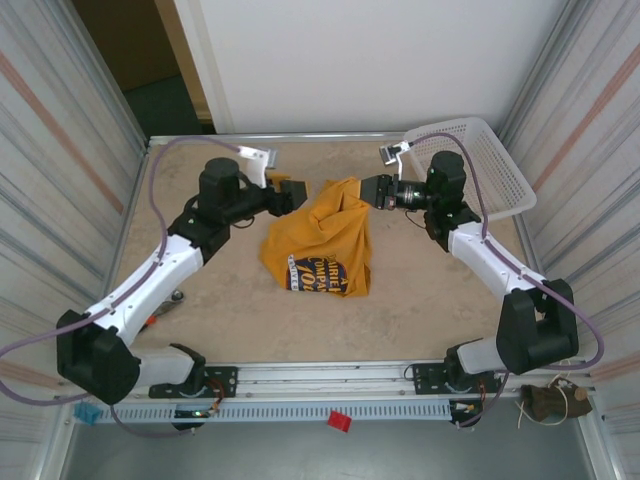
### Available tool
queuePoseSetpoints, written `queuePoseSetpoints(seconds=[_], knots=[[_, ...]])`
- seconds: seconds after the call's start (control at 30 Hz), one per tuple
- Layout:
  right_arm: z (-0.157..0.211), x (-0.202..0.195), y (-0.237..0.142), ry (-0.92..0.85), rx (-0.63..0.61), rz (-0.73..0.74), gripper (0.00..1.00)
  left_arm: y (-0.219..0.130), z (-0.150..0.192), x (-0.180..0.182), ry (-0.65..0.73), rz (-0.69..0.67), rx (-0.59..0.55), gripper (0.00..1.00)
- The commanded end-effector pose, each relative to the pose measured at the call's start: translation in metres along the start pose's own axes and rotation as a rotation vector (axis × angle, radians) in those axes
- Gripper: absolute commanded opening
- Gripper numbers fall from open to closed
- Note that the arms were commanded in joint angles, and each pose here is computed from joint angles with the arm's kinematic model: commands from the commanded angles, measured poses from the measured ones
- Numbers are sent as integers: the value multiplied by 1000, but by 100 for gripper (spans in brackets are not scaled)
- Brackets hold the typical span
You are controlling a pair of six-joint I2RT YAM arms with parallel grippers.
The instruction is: Fold the inside-out t-shirt
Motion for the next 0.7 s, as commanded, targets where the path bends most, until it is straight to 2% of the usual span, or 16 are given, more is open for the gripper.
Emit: queuePoseSetpoints(seconds=[0.0, 0.2, 0.37, 0.57, 0.63, 0.67], knots=[[-6, 19, -1, -93, 27, -34, 0, 20, 24, -10, 166, 55, 151, 68], [-9, 18, 0, -92, 20, -26, 0, 54, 39, -22, 236, 111, 236, 69], [-10, 17, -1, -89, 13, -15, 0, 66, 48, -19, 229, 126, 247, 69], [-11, 16, -1, -89, 10, -12, 0, 79, 64, -25, 189, 222, 277, 70], [-12, 14, -2, -87, 8, -9, 0, 86, 65, -30, 152, 276, 271, 67], [-13, 11, -3, -83, 4, -4, 0, 90, 64, -32, 134, 301, 270, 59]])
Point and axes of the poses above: each hand's point on the last joint's axis, 136 mm out from that joint toward the fingers, its own y axis out along the fingers, its own x axis along the line the jaws close on, z = x × y, the point moved 4 cm from there along -y, back along the fingers, and after that the axes turned 10 degrees about y, right-handed, at the moved point
